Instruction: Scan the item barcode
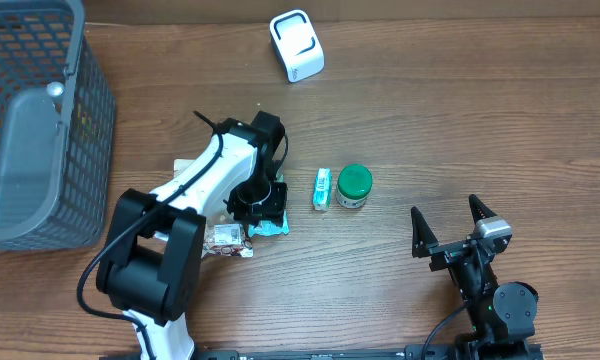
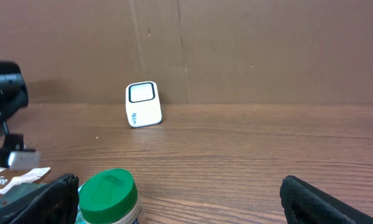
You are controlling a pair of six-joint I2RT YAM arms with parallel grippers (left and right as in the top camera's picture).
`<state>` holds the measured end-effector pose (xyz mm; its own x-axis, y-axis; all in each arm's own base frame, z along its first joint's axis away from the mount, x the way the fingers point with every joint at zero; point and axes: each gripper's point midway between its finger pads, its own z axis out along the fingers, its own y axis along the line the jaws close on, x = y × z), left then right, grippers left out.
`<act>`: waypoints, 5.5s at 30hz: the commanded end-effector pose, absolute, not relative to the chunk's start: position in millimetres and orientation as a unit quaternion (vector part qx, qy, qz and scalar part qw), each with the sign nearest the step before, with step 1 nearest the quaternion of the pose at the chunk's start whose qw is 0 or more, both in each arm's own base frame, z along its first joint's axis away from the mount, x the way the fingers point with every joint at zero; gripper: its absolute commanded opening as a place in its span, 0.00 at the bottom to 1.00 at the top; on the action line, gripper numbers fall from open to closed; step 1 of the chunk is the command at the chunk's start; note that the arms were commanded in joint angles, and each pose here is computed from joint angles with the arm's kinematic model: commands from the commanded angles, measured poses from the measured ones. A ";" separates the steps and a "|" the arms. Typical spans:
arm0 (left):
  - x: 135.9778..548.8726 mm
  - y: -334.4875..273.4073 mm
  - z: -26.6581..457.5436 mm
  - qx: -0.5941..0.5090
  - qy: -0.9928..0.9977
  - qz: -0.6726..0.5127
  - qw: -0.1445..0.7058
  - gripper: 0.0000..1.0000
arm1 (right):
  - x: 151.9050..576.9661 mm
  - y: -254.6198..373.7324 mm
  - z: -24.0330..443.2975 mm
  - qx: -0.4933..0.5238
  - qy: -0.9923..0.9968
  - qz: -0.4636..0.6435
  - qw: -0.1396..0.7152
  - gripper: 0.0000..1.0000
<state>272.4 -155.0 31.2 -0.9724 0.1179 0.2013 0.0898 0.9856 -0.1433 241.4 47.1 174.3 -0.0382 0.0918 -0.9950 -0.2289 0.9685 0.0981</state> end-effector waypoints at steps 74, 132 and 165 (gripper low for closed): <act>312.9 -25.7 410.2 0.030 -0.865 -0.087 -0.493 0.57 | 242.1 44.6 172.0 -0.044 0.711 0.111 0.693 1.00; 455.7 222.7 216.8 0.092 -0.909 0.078 -0.399 0.90 | 242.1 44.6 172.0 -0.044 0.711 0.111 0.693 1.00; 495.0 203.2 131.8 0.059 -0.942 0.033 -0.329 0.99 | 242.1 44.6 172.0 -0.044 0.711 0.111 0.693 1.00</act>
<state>487.8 213.1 128.9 -0.7775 -0.1678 -0.6061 -0.1299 0.9858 -0.1063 241.4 47.1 174.3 -0.0382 0.0918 -0.9950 -0.2289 0.9685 0.0981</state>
